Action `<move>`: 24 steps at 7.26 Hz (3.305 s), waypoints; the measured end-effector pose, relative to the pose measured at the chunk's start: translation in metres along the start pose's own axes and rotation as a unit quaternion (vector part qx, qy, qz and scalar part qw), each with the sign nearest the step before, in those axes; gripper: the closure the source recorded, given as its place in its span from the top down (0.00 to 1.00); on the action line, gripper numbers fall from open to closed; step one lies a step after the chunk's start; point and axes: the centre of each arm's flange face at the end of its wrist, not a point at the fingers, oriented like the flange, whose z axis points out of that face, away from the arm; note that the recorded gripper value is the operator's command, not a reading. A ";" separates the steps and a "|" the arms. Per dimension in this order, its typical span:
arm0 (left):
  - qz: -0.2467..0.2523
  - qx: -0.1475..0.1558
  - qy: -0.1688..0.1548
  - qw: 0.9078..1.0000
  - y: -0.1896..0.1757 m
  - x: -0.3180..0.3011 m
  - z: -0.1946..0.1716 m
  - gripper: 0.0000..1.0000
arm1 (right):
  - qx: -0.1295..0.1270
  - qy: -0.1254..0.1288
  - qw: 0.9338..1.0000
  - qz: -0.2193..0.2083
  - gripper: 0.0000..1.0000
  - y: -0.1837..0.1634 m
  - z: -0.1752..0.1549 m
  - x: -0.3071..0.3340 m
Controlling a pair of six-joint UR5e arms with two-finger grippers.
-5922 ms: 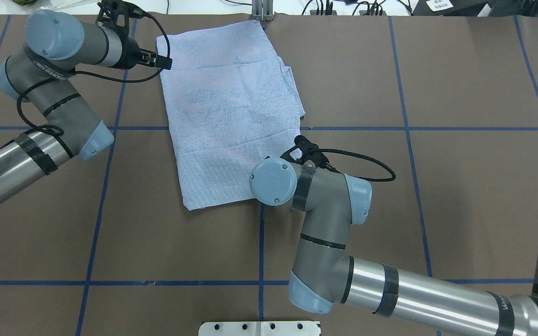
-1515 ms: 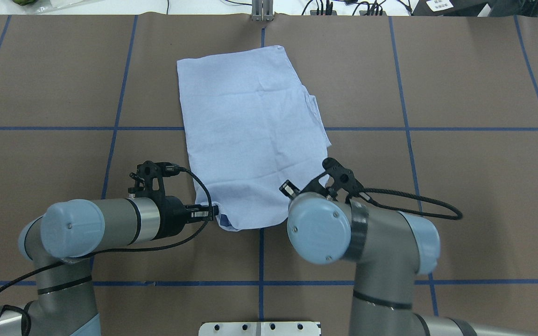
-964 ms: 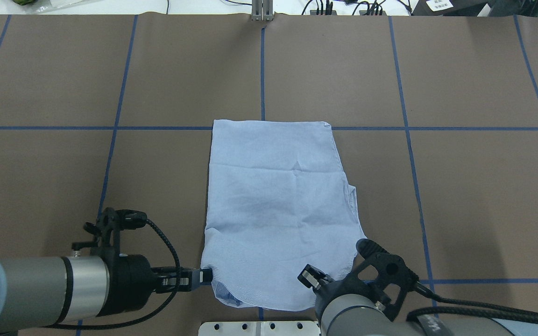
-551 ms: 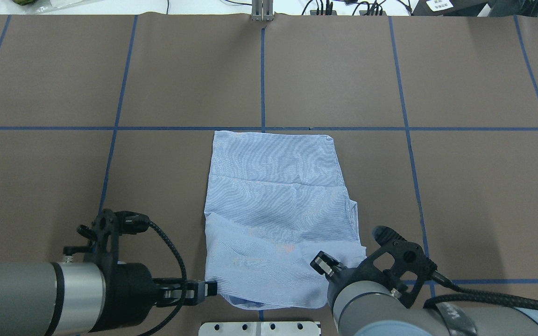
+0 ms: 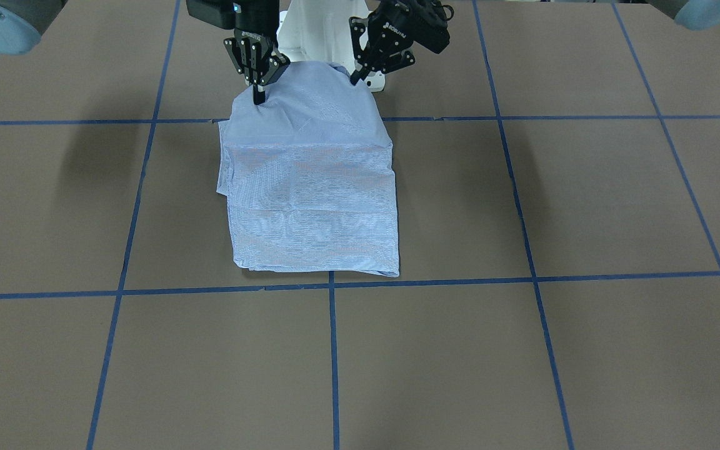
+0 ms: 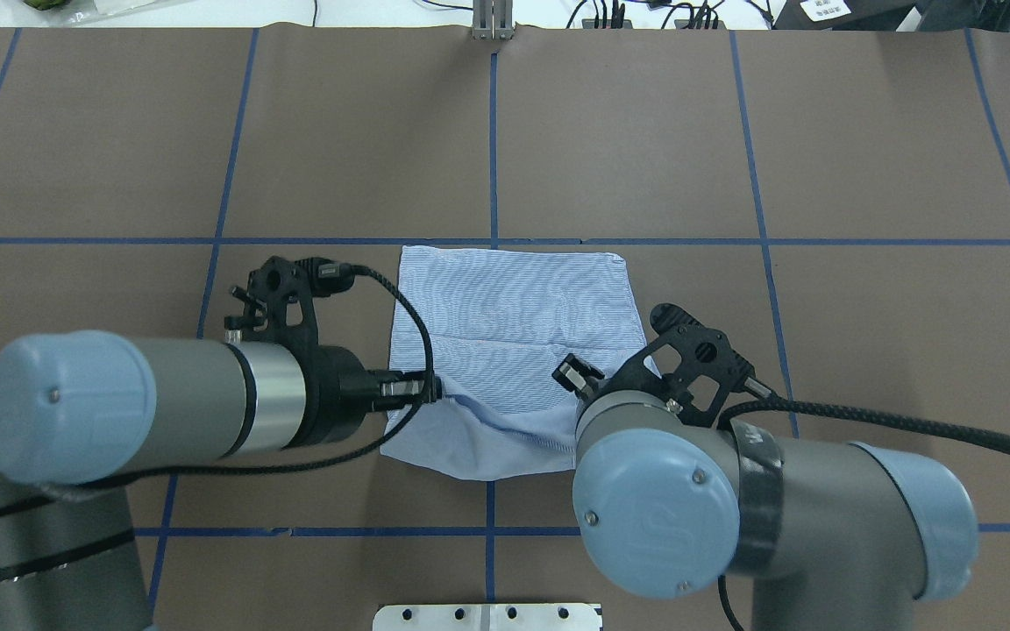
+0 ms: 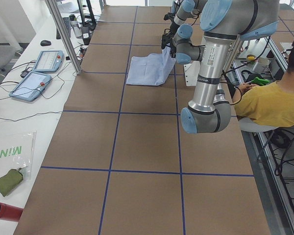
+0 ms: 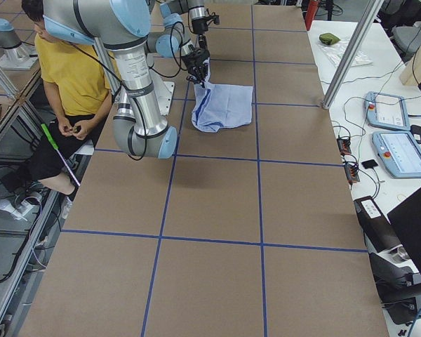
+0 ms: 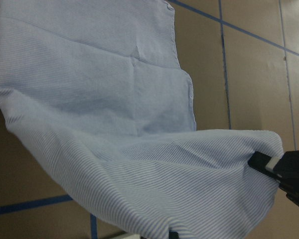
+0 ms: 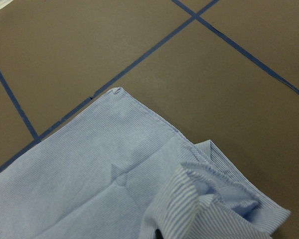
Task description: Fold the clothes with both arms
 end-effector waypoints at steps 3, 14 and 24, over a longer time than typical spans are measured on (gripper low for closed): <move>0.022 0.057 -0.070 0.996 -0.095 -0.017 0.064 0.00 | 0.035 0.005 0.999 -0.007 0.00 -0.037 0.073 -0.034; 0.155 0.042 -0.132 0.978 -0.167 -0.085 0.138 1.00 | -0.023 0.011 0.996 -0.084 1.00 -0.090 0.161 -0.106; 0.321 -0.036 -0.212 0.922 -0.169 -0.218 -0.105 1.00 | -0.121 0.039 0.949 -0.289 1.00 -0.373 0.115 -0.018</move>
